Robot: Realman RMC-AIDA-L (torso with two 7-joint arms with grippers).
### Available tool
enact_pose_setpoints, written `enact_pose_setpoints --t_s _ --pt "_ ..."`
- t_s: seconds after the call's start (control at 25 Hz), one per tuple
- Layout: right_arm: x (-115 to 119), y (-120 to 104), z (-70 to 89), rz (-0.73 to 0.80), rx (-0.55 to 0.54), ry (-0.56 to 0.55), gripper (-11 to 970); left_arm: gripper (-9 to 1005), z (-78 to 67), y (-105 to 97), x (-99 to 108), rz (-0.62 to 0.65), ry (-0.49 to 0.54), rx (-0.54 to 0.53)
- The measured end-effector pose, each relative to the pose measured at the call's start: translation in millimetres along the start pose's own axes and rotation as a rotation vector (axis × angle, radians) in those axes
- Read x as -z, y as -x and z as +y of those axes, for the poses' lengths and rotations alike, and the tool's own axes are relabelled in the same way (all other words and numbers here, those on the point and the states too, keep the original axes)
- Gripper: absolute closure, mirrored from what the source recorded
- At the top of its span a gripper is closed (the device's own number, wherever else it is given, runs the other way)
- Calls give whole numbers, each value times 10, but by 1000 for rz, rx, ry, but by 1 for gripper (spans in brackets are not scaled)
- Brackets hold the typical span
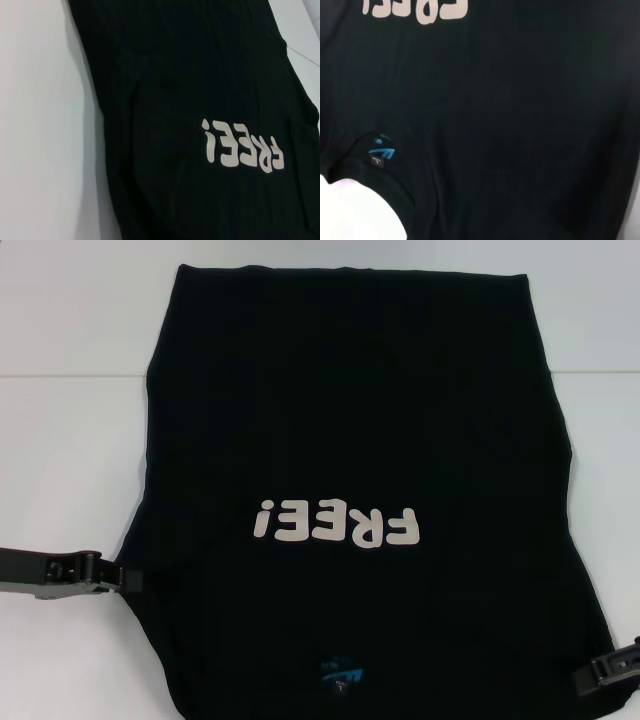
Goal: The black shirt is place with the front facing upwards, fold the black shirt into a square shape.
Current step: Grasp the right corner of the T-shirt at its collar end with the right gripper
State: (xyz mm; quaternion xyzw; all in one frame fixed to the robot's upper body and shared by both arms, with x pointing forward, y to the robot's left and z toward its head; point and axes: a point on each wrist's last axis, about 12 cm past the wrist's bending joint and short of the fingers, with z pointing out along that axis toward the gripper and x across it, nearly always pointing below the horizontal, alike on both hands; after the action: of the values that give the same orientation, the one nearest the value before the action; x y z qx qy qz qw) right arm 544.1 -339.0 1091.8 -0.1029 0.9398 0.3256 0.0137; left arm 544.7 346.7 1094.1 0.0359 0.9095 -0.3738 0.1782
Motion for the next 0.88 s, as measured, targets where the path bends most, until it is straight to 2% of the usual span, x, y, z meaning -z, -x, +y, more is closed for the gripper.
enact_pose_setpoints --t_s 0.36,0.8,0.88 --pt "-35 40 47 4 2 7 129 963 0 7 7 -5 -2 -1" --pt "20 36 1 24 -22 -41 140 963 0 19 13 -10 1 -4" --pt "18 36 -1 28 -22 -46 204 964 1 20 13 -11 1 -5"
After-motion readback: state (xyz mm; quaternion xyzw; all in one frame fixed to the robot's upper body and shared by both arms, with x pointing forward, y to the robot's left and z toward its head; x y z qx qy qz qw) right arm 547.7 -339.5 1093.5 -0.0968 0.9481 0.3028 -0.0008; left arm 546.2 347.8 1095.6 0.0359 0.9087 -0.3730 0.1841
